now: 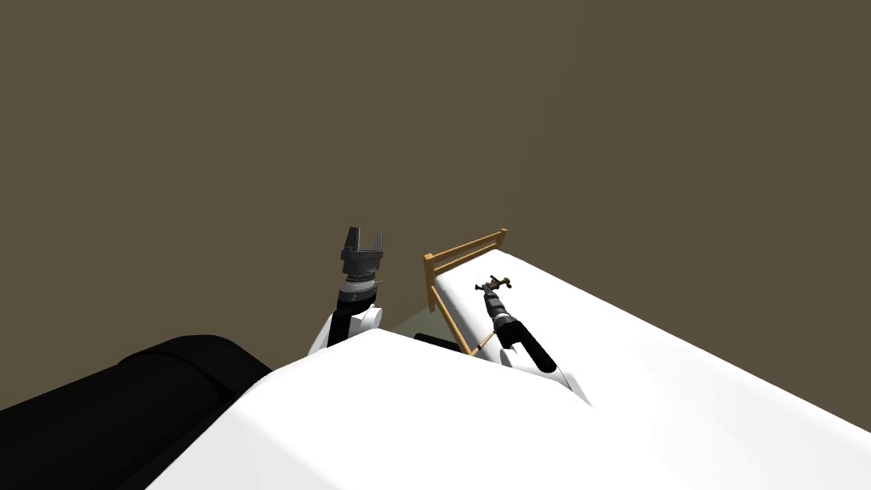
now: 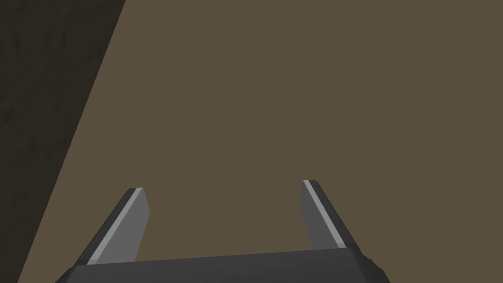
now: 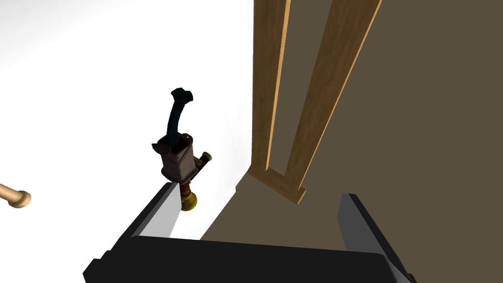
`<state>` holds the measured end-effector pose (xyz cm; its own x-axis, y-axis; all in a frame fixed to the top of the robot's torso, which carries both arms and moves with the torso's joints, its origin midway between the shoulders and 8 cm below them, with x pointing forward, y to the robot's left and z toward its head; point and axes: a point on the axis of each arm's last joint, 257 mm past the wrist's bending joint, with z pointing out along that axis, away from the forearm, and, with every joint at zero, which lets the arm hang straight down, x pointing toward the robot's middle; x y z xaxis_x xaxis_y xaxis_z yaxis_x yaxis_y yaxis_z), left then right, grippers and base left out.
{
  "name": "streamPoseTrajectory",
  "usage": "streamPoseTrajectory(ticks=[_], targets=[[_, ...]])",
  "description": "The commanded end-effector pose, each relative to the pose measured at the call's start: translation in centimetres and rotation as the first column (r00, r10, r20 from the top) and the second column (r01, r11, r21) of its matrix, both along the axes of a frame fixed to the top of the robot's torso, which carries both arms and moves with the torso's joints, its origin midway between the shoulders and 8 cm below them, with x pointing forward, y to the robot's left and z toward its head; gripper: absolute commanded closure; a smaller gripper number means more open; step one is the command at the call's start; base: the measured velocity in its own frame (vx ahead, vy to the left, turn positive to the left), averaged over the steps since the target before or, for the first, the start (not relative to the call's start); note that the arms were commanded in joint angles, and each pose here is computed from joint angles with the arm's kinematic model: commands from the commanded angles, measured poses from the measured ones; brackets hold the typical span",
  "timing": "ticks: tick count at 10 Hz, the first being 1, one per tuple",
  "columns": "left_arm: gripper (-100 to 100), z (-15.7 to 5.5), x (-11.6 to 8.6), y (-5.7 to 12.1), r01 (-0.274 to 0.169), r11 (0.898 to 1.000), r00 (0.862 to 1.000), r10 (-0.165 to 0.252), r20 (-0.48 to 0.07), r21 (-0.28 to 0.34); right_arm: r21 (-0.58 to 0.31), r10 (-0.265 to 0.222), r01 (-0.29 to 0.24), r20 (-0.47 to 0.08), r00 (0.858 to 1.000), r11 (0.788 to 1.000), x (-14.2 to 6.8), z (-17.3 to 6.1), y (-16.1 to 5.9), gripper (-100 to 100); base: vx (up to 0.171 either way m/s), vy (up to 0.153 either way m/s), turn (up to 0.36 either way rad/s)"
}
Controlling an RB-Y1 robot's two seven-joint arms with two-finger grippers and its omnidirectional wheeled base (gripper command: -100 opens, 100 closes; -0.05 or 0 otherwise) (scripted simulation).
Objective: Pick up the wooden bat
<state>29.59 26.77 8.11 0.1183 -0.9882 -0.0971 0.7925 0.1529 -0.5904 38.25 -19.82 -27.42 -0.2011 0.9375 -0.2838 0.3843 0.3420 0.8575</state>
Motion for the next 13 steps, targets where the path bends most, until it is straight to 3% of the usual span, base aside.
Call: streamPoseTrajectory(ticks=[1, 4, 8, 9, 10, 11, 12, 13], targets=[[0, 0.0, 0.0, 0.0, 0.000, 1.000, 1.000, 0.000, 0.000, 0.000, -0.008, 0.003, -0.004, -0.071, 0.997, 1.000, -0.9, -2.2, 0.1, -100, 0.047, -0.064, 0.153], [0, 0.0, 0.0, 0.0, 0.000, 1.000, 1.000, 0.000, 0.000, 0.000, -0.018, -0.001, -0.002, -0.172, 0.985, 1.000, -2.4, -4.7, 0.1, -100, 0.025, -0.047, 0.121], [0, 0.0, 0.0, 0.0, 0.000, 1.000, 1.000, 0.000, 0.000, 0.000, -0.028, -0.009, 0.001, -0.320, 0.947, 1.000, -5.2, -8.5, 0.1, -100, 0.022, -0.047, 0.137], [0, 0.0, 0.0, 0.0, 0.000, 1.000, 1.000, 0.000, 0.000, 0.000, -0.028, -0.013, 0.003, -0.367, 0.930, 1.000, -6.2, -9.7, 0.1, -100, 0.018, -0.045, 0.169], [0, 0.0, 0.0, 0.0, 0.000, 1.000, 1.000, 0.000, 0.000, 0.000, -0.031, -0.015, 0.004, -0.386, 0.922, 1.000, -6.6, -10.1, 0.0, -100, 0.015, -0.036, 0.099], [0, 0.0, 0.0, 0.0, 0.000, 1.000, 1.000, 0.000, 0.000, 0.000, -0.031, -0.021, 0.009, -0.439, 0.898, 0.999, -7.9, -11.5, 0.0, -100, 0.012, -0.034, 0.175], [0, 0.0, 0.0, 0.0, 0.000, 1.000, 1.000, 0.000, 0.000, 0.000, -0.032, -0.023, 0.009, -0.449, 0.893, 0.999, -8.1, -11.6, 0.0, -100, 0.006, -0.032, 0.096], [0, 0.0, 0.0, 0.0, 0.000, 1.000, 1.000, 0.000, 0.000, 0.000, -0.031, -0.029, 0.016, -0.498, 0.867, 0.999, -9.4, -12.9, -0.1, -100, 0.006, -0.031, 0.195]])
